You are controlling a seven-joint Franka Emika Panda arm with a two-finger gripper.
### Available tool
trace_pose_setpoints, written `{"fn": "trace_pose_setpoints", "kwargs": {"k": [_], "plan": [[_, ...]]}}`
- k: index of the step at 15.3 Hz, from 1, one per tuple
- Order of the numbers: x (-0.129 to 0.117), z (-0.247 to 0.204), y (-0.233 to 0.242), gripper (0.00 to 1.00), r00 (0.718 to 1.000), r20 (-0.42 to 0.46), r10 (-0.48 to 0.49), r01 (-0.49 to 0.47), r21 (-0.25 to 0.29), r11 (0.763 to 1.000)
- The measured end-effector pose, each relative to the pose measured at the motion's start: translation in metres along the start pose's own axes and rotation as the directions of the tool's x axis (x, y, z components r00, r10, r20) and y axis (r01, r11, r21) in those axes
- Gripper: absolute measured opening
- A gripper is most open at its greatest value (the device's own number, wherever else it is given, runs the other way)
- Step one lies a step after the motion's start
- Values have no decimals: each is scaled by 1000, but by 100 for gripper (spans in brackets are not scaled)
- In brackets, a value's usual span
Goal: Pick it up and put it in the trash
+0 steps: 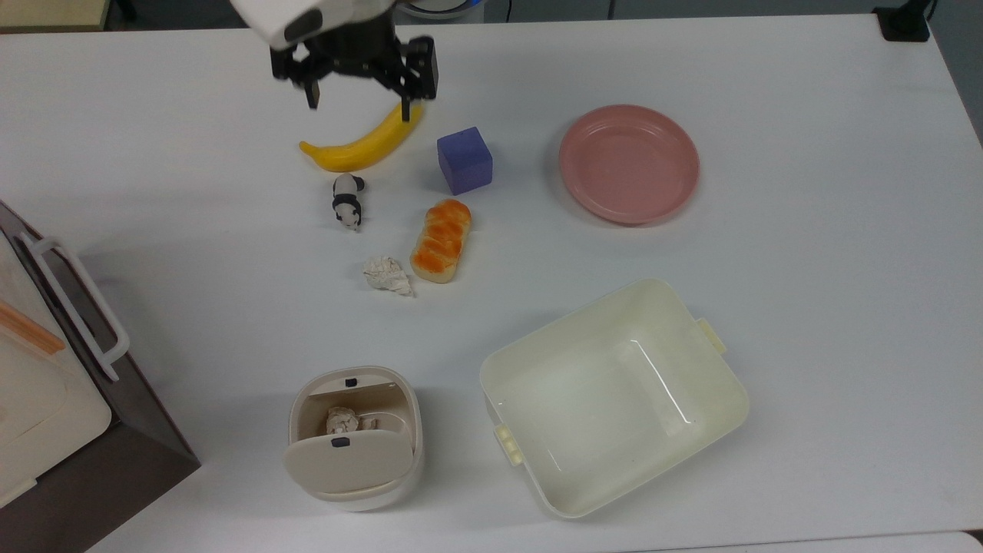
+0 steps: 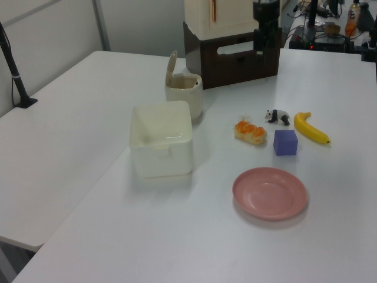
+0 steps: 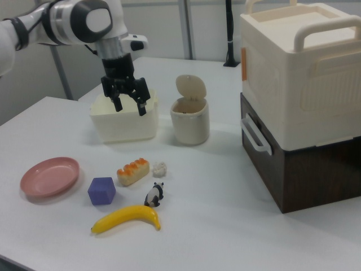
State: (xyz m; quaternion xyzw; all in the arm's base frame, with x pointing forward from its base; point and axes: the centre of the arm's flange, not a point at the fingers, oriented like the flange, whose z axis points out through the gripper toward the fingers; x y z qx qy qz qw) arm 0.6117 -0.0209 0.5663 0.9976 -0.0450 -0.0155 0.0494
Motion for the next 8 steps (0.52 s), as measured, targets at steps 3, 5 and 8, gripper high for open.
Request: {"fn": "trace_pose_setpoints", "kwargs": {"k": [3, 5, 8], "plan": [[-15, -3, 0, 100, 1000, 7, 16, -16, -4, 1000], [-19, -2, 0, 100, 1000, 10, 16, -16, -6, 1000], [-17, -3, 0, 100, 1000, -11, 16, -16, -3, 1000]]}}
